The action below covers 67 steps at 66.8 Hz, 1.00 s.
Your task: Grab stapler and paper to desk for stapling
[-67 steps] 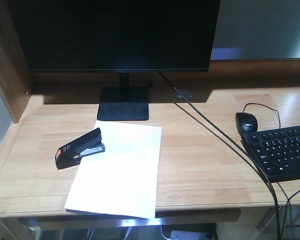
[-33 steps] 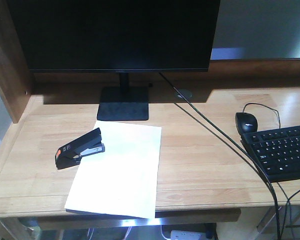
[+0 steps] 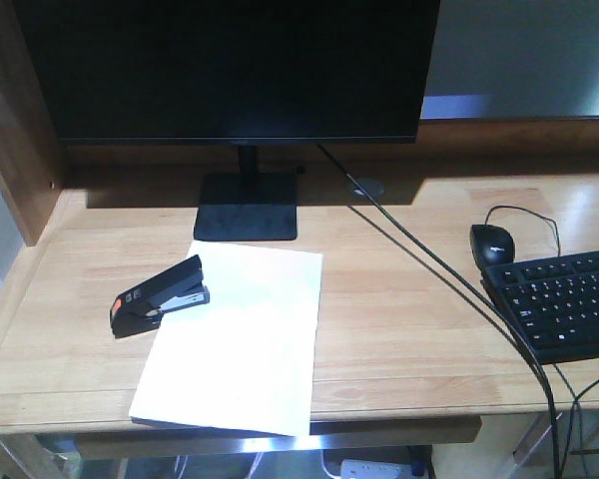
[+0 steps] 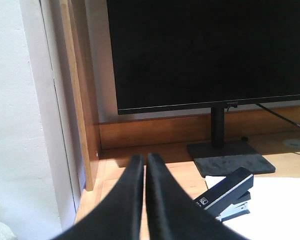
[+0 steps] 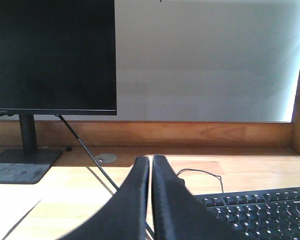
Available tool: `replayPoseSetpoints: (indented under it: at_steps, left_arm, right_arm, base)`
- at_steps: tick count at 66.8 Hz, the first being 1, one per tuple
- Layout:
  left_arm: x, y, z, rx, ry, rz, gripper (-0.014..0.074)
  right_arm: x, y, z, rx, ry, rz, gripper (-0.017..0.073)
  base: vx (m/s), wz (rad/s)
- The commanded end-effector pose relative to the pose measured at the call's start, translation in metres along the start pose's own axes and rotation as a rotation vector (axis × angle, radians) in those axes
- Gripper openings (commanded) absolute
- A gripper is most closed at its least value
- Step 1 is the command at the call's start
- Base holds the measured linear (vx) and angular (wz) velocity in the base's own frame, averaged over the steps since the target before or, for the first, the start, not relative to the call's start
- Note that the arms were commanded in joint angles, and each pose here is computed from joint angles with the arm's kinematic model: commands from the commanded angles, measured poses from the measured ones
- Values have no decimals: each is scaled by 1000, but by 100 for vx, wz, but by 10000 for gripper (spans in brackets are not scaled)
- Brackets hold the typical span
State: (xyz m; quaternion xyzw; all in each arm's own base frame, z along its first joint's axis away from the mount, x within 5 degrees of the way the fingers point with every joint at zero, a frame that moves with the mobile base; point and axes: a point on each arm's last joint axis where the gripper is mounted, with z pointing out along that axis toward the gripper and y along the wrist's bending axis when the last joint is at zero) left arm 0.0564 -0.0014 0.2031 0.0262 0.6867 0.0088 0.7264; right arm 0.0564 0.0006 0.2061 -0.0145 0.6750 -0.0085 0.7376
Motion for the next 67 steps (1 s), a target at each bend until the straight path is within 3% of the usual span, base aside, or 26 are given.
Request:
replayPoseSetpoints:
  at_steps: [1,67]
  left_arm:
    - [2,-1,-1,8,-64,-13,-7]
    - [2,-1,-1,8,-64,-13,-7]
  right_arm:
    - [-7,0,-1,-1,-90,-5,-9]
    - [-7,0,-1,-1,-91,-5,-9]
  base:
    - [0,0]
    - [0,0]
